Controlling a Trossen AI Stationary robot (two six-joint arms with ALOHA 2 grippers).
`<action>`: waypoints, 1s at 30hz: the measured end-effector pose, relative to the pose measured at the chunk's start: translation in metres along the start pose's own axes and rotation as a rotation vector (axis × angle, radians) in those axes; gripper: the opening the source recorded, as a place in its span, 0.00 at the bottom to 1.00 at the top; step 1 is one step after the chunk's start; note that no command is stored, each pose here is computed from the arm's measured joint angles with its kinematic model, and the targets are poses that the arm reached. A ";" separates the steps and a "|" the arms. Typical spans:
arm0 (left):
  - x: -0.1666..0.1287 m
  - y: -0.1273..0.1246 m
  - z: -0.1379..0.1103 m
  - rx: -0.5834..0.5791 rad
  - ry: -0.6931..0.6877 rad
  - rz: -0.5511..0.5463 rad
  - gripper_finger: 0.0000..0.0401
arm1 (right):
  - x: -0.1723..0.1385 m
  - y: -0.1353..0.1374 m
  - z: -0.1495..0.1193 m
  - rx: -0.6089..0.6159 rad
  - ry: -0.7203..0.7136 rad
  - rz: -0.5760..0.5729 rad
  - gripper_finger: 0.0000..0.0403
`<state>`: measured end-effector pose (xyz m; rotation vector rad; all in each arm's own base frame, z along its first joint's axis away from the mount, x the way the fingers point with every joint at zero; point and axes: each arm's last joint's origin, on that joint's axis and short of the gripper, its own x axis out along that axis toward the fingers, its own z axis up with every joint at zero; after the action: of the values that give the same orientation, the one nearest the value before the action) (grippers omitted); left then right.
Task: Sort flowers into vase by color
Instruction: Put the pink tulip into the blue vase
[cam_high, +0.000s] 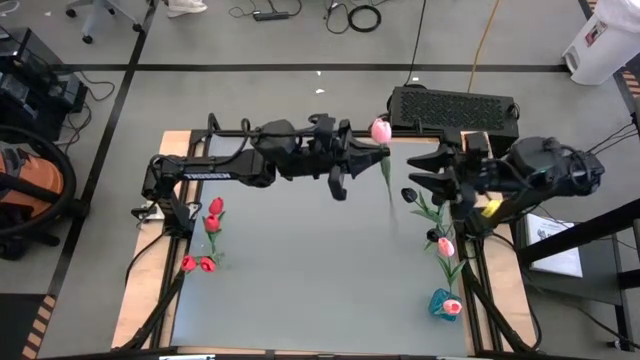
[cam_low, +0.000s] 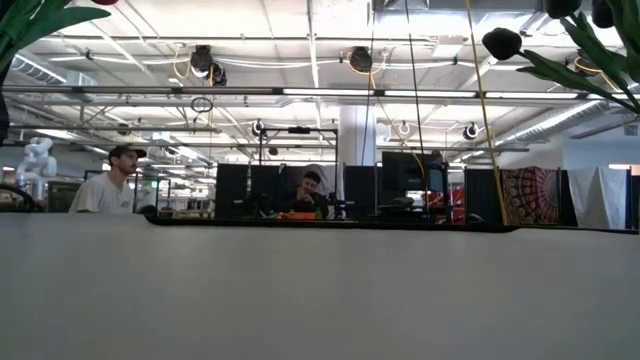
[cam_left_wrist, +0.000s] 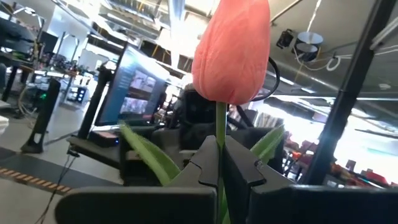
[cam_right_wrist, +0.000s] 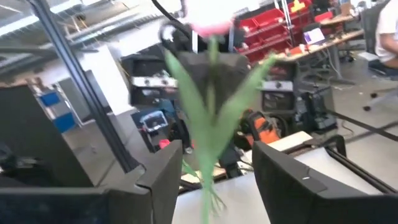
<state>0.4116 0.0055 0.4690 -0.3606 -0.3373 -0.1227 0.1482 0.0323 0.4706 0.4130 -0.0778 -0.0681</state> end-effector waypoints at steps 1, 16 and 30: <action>0.000 -0.002 -0.001 0.002 0.001 -0.004 0.02 | 0.004 -0.001 -0.002 -0.001 0.010 -0.009 0.46; 0.000 -0.008 -0.005 0.013 0.028 -0.012 0.02 | 0.044 0.004 -0.020 0.029 0.094 0.056 0.46; 0.000 -0.007 -0.005 0.013 0.029 -0.011 0.02 | 0.049 0.003 -0.018 0.019 0.084 0.086 0.41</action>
<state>0.4122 -0.0032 0.4670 -0.3440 -0.3114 -0.1361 0.1982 0.0382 0.4580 0.4308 -0.0134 0.0351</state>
